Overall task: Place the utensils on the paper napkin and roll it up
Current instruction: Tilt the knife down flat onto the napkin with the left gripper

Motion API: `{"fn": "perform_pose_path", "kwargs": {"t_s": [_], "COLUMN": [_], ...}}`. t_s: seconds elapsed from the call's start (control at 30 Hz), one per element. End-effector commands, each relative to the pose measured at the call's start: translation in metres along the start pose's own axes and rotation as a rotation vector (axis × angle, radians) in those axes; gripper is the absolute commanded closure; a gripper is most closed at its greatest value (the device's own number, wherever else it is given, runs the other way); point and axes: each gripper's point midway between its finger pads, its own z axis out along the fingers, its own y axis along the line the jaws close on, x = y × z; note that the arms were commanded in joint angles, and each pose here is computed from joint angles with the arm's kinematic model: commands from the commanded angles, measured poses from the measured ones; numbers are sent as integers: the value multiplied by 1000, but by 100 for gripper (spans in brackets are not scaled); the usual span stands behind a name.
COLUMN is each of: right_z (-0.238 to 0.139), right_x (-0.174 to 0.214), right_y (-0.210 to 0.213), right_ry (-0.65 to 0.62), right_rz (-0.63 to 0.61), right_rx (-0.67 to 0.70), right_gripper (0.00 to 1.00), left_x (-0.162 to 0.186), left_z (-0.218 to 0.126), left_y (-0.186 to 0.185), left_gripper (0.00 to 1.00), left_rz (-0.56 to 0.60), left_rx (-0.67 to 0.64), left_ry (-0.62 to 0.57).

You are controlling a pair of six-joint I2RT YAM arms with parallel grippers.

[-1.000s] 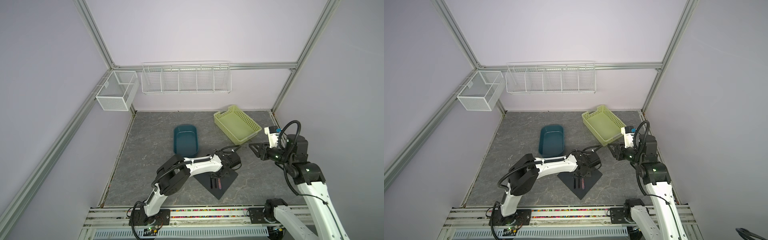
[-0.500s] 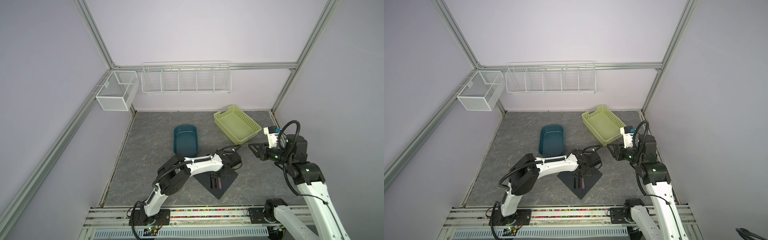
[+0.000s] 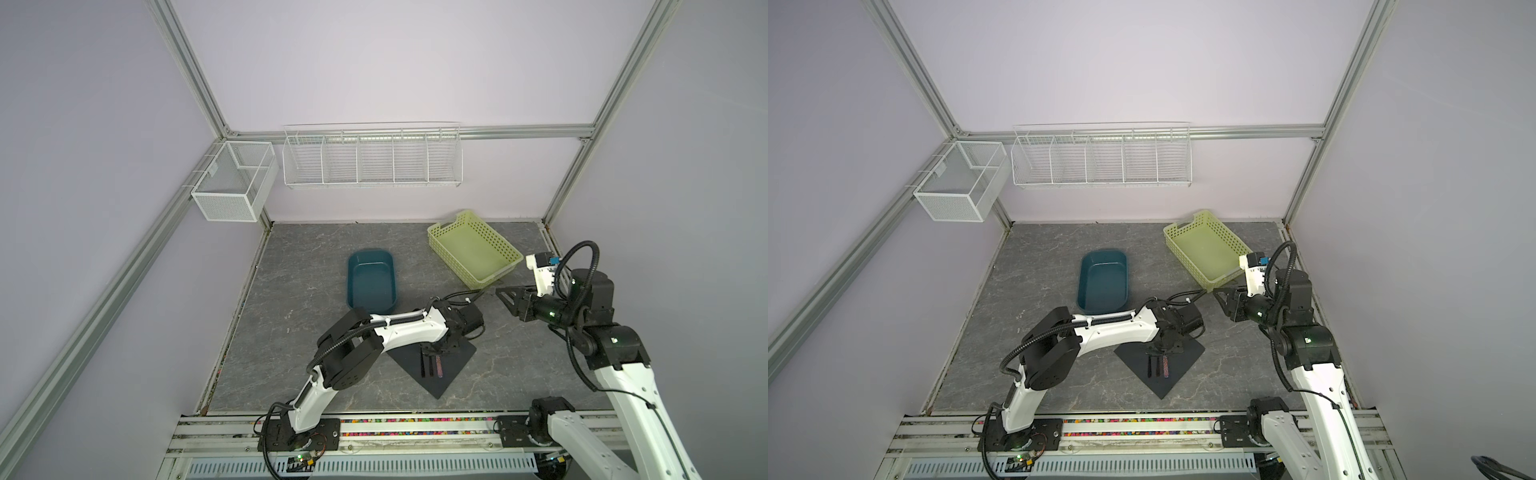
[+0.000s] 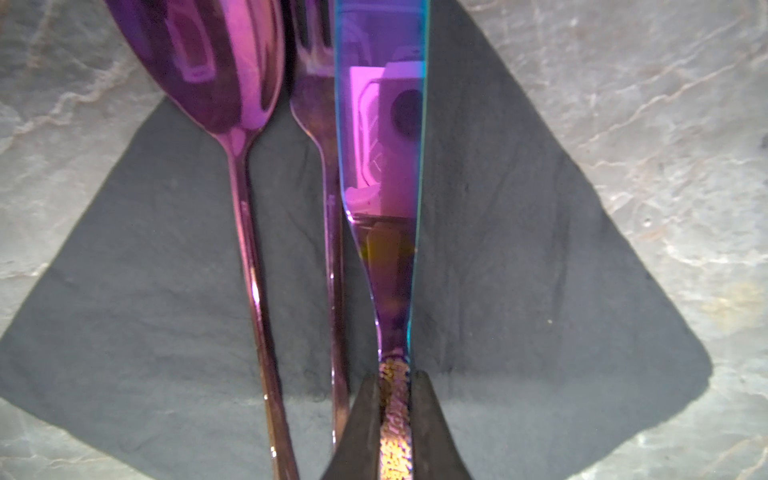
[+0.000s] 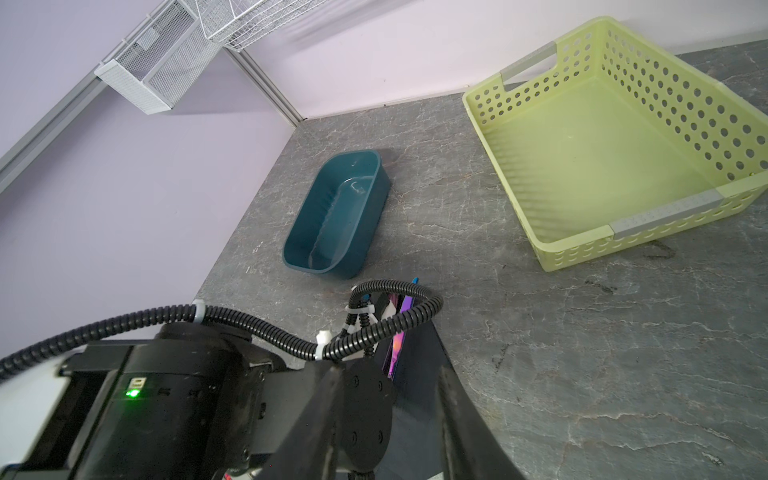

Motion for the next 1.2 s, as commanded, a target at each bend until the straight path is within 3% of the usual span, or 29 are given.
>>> {"fn": "perform_pose_path", "kwargs": {"t_s": [0.0,0.33,1.17], "right_z": [-3,-5,-7], "right_x": [0,0,0], "right_y": [3,6,7], "right_ry": [-4,-7,-9], "right_rz": [-40,-53,-70], "right_rx": [1,-3,3], "right_gripper": [59,59,59], "left_x": [-5,-5,-1], "left_z": [-1,-3,8], "left_y": [1,2,5], "left_gripper": [86,82,85], "left_rz": [-2,6,-23], "left_rx": [-28,-32,-53], "left_ry": [-14,-16,-1]}}
